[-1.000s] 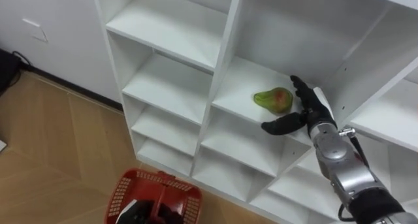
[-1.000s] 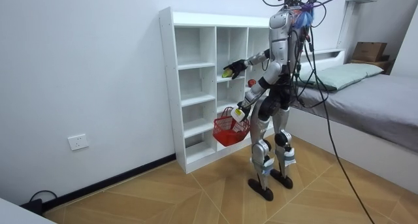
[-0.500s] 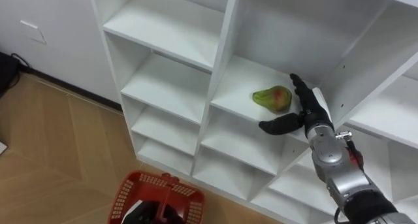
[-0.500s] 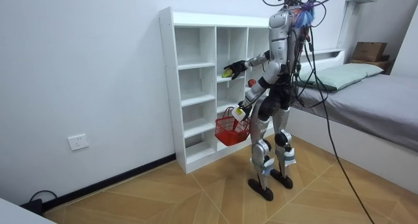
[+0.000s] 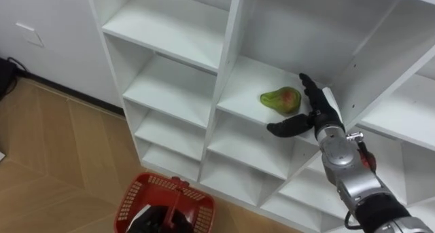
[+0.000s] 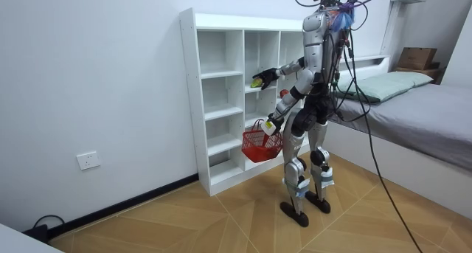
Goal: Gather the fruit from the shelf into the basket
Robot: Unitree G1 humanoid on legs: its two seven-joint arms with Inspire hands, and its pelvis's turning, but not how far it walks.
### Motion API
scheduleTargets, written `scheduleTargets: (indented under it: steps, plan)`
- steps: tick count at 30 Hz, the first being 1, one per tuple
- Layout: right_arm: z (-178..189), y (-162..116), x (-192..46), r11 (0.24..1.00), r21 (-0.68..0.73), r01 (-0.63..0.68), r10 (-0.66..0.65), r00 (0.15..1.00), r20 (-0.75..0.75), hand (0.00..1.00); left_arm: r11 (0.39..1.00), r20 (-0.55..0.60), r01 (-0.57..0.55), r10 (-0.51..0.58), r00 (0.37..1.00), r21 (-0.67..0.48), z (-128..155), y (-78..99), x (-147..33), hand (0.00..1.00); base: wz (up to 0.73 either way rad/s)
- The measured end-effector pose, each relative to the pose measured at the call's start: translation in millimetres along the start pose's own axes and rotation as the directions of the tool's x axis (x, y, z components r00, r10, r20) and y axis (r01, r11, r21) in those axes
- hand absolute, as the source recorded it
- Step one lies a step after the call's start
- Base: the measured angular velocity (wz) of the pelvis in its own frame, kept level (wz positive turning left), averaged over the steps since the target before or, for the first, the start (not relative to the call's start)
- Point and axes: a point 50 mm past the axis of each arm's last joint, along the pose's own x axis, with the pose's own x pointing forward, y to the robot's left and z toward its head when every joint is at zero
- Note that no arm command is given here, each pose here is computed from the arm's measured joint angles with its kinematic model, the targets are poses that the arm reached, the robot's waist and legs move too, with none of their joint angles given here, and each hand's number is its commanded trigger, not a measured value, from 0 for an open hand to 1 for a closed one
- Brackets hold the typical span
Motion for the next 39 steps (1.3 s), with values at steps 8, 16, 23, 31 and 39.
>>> scheduleTargets:
  steps: [8,16,23,31,39]
  plan:
    - [3,1,0,1.000,0.005,-0.001,0.001,1.000,0.009,0.00,1.000,0.007,0.016,-0.016,1.000,-0.015,2,-7.6,1.7,1.00,0.00]
    - [4,0,1,1.000,0.009,0.002,-0.002,1.000,0.011,0.00,1.000,0.007,0.017,-0.017,1.000,-0.014,2,-7.9,1.9,1.00,0.00]
    - [7,1,1,1.000,0.014,-0.002,0.001,1.000,0.020,0.00,1.000,-0.002,0.022,-0.022,1.000,-0.022,0,-10.5,2.5,1.00,0.00]
    - [8,4,0,1.000,0.020,-0.002,0.001,1.000,0.022,0.00,1.000,-0.004,0.022,-0.022,1.000,-0.022,-2,-11.0,3.5,1.00,0.00]
    - [11,10,0,0.999,0.037,-0.012,0.010,0.999,0.032,1.00,1.000,0.000,0.023,-0.023,1.000,-0.022,-1,-11.2,3.5,1.00,-0.05]
